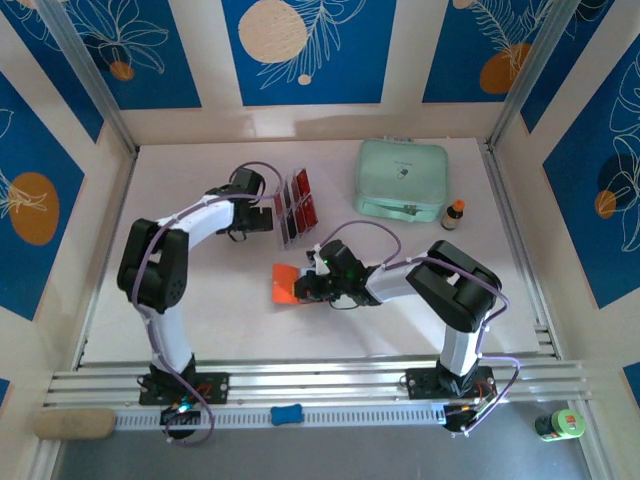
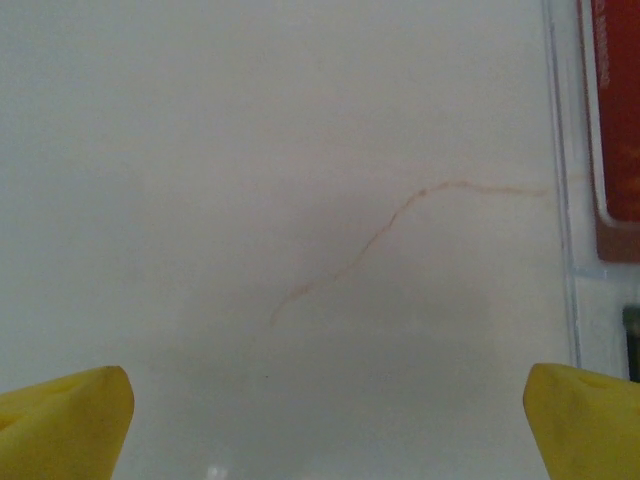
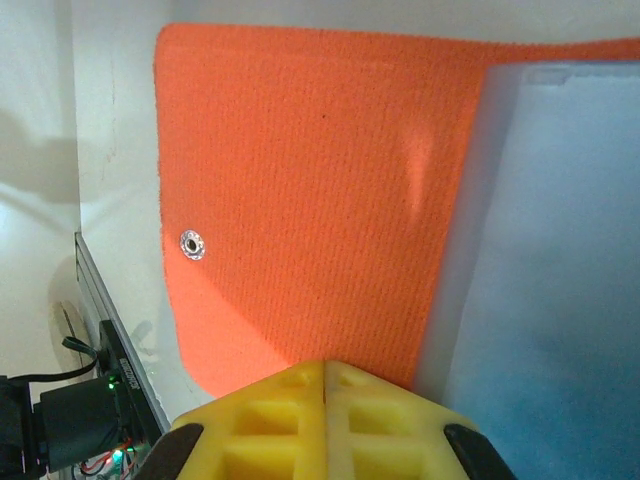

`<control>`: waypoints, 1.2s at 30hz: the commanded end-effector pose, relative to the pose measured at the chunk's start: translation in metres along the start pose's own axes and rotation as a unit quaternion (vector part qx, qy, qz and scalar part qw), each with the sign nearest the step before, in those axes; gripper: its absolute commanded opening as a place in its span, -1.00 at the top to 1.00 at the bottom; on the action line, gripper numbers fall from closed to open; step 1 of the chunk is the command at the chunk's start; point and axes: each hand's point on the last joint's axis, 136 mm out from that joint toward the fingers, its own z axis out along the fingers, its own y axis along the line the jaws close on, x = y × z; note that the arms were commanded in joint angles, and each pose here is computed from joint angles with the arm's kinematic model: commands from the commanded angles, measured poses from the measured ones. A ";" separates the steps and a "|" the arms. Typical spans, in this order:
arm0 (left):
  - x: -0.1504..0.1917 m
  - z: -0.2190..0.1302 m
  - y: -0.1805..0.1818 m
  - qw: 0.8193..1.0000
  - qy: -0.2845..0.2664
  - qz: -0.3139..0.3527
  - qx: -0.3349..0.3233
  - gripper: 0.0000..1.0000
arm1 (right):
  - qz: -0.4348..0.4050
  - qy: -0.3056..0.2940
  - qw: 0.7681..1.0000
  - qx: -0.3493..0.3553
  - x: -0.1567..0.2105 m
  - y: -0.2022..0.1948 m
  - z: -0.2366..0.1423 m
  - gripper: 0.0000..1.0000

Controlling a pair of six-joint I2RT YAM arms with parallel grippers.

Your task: Put the credit cards into the card holder

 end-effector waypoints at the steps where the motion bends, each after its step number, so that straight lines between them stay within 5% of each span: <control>1: -0.009 0.007 0.008 0.999 0.013 0.013 -0.029 -1.00 | 0.010 0.011 1.000 0.010 0.010 -0.011 0.004 1.00; 12: -0.003 0.033 0.013 0.998 0.041 0.007 -0.050 -1.00 | 0.009 0.011 1.000 0.006 0.010 -0.008 0.007 1.00; 36: -0.007 0.043 -0.062 0.999 0.037 0.013 0.037 -1.00 | 0.006 0.014 1.000 0.011 0.012 -0.006 0.009 1.00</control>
